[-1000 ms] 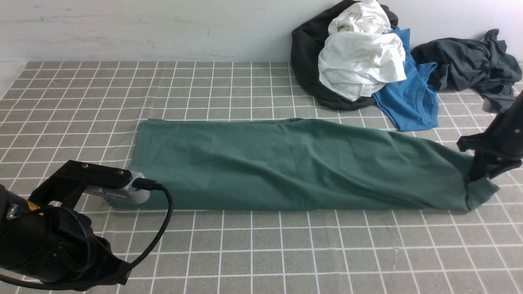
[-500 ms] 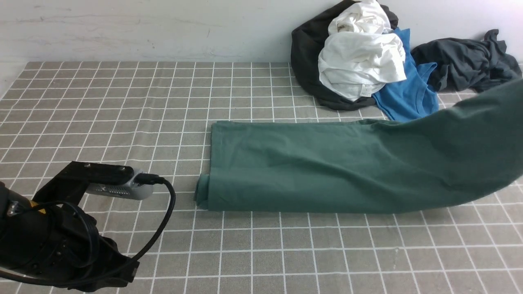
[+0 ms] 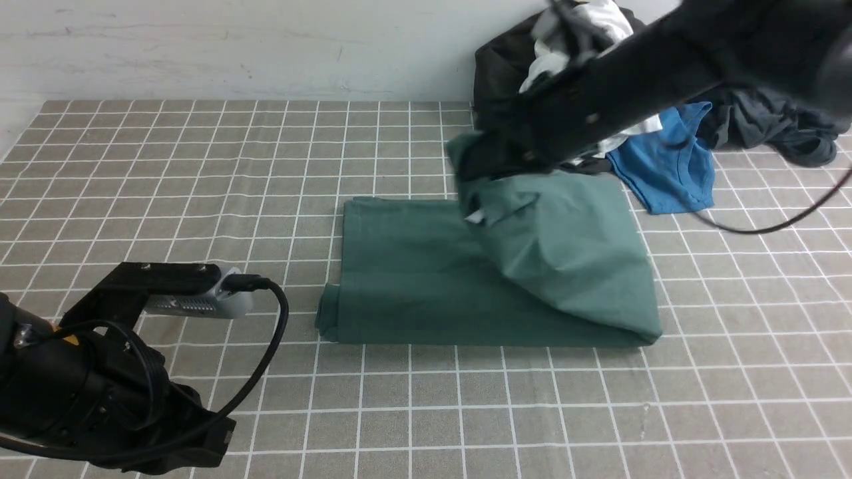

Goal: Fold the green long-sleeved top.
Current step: Use the right arm to drag the right edge of the fabric to the left and folds it over the left edge

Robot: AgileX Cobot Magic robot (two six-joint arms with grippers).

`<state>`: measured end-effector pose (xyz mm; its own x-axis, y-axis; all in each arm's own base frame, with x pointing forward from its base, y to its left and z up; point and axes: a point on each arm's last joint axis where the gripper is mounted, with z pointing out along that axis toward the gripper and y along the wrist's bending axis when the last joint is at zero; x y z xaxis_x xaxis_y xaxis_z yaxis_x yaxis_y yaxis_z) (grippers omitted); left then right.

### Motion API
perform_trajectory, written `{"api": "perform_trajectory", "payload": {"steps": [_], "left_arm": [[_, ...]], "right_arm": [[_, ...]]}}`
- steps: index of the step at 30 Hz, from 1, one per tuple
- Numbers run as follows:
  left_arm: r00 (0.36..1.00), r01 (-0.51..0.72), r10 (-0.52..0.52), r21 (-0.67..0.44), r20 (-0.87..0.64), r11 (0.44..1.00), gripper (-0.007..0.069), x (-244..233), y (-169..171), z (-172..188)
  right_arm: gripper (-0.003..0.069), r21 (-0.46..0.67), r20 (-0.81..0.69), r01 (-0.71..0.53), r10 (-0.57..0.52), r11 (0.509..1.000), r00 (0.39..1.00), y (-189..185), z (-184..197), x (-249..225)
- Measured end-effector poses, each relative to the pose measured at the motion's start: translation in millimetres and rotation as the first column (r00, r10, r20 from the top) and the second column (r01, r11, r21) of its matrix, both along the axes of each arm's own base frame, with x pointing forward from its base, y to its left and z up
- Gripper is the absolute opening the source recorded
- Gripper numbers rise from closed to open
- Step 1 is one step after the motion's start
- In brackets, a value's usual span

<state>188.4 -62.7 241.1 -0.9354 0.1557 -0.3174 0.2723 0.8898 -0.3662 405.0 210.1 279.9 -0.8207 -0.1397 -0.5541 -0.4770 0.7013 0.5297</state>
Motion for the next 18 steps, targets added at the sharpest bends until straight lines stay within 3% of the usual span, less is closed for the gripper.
{"api": "perform_trajectory", "payload": {"steps": [1, 4, 9, 13, 18], "left_arm": [[1.000, 0.000, 0.000, 0.000, 0.000, 1.000, -0.0008, 0.0, 0.0, 0.0], [1.000, 0.000, 0.000, 0.000, 0.000, 1.000, -0.0008, 0.0, 0.0, 0.0], [1.000, 0.000, 0.000, 0.000, 0.000, 1.000, -0.0008, 0.0, 0.0, 0.0], [1.000, 0.007, -0.007, 0.004, 0.004, 1.000, -0.0008, -0.7, 0.3, 1.2], [0.992, 0.055, -0.057, 0.024, 0.110, 0.998, -0.0008, -6.7, 2.1, 22.0]], "right_arm": [[0.0066, 0.043, -0.015, 0.014, -0.013, 0.999, 1.000, 22.8, -16.8, 1.9], [0.0066, 0.079, -0.005, 0.048, -0.048, 0.996, 0.999, 45.4, -42.3, 8.1], [0.0107, 0.126, 0.003, 0.069, -0.070, 0.990, 0.998, 53.8, -56.1, 13.9], [0.0273, 0.145, 0.054, 0.039, -0.047, 0.989, 0.997, 51.5, -50.3, 15.6], [0.0355, 0.158, 0.080, 0.048, -0.061, 0.986, 0.995, 30.1, -32.5, 21.1]]}}
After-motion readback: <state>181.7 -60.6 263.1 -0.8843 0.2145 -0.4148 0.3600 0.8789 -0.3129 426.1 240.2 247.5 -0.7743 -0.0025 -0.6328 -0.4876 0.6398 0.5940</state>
